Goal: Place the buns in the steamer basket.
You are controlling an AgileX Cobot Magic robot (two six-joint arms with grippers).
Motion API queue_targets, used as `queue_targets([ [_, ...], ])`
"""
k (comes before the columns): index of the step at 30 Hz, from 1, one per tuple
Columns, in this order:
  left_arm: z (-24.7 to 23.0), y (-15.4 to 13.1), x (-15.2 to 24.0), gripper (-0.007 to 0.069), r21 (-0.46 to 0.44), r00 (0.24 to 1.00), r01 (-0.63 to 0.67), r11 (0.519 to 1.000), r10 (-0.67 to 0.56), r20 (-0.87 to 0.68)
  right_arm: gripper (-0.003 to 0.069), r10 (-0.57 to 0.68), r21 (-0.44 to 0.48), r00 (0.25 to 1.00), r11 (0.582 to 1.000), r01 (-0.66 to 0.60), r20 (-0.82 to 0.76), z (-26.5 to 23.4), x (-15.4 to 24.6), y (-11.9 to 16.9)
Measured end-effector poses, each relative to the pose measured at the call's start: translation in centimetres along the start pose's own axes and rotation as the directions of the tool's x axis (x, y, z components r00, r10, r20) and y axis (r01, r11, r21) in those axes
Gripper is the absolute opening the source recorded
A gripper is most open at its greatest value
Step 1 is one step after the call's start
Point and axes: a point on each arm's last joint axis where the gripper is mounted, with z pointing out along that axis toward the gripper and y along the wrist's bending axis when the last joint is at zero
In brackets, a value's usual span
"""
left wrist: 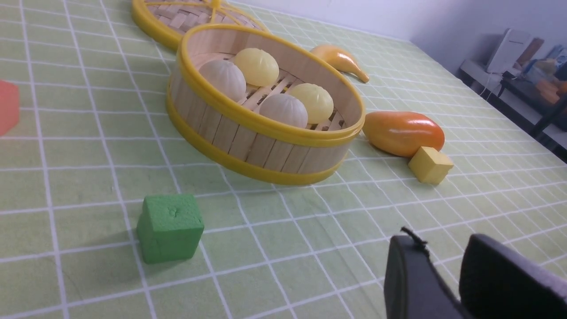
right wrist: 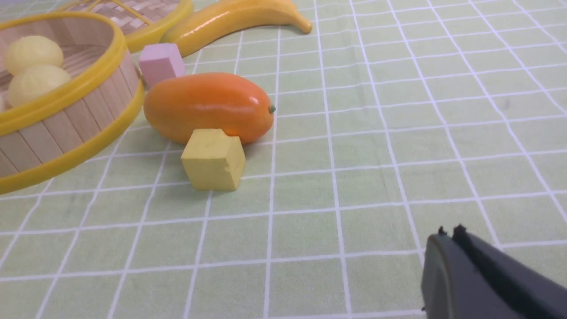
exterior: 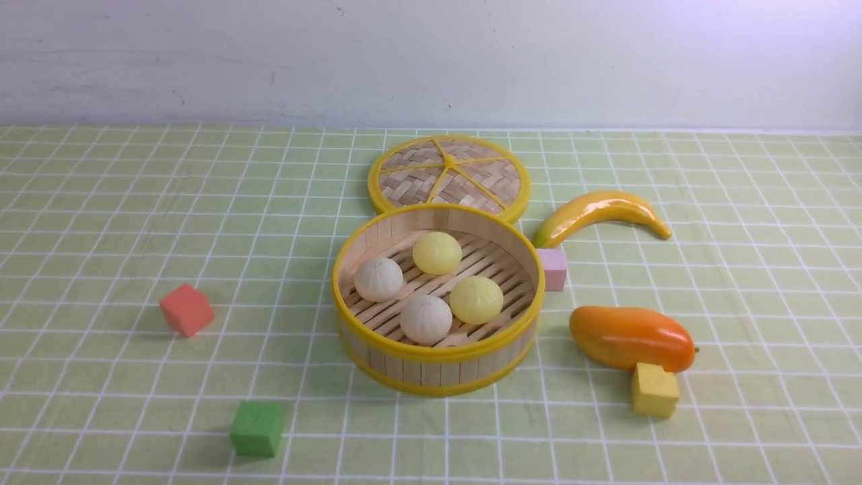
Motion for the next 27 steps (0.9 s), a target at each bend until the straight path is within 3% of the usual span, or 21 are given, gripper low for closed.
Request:
queue_targets([
  [6,0.1,0.4,-0.2,0.017,-0.03,0.994,-0.074,0.997,0.076,0.083,-0.0007,-0.001,0.0,1.0,1.0,0.001,0.0,0.0,0.0,0.0],
  [12,-0.4,2.4,0.0,0.009,-0.229,0.946,0.044,0.972,0.033,0.321,-0.0001,-0.001,0.0,1.0,1.0,0.001,0.0,0.0,0.0,0.0],
  [13,-0.9,2.9,0.3,0.0043,-0.299,0.938,0.093,0.95,0.017,0.346,0.0,-0.001,0.0,1.0,1.0,0.001,0.0,0.0,0.0,0.0],
  [16,-0.9,3.7,1.7,-0.0013,-0.417,0.974,0.099,0.904,-0.002,0.227,0.0,-0.002,0.001,1.0,1.0,0.002,0.0,0.0,0.0,0.0],
  [17,-1.0,3.7,1.7,-0.0013,-0.419,0.974,0.1,0.902,-0.002,0.228,0.0,-0.002,0.001,1.0,1.0,0.002,0.0,0.0,0.0,0.0],
  [18,-0.9,4.2,2.9,-0.0013,-0.473,0.992,0.089,0.877,-0.037,0.118,0.0,-0.002,0.001,1.0,1.0,0.002,0.0,0.0,0.0,0.0],
  [20,-1.0,4.3,3.5,-0.0013,-0.493,0.996,0.086,0.866,-0.064,0.062,0.0,-0.002,0.001,1.0,1.0,0.002,0.0,0.0,0.0,0.0],
  [27,-1.0,4.4,3.5,-0.0013,-0.488,0.988,0.156,0.859,-0.125,0.095,0.0007,-0.002,0.001,1.0,1.0,0.002,0.0,0.0,0.0,0.0],
])
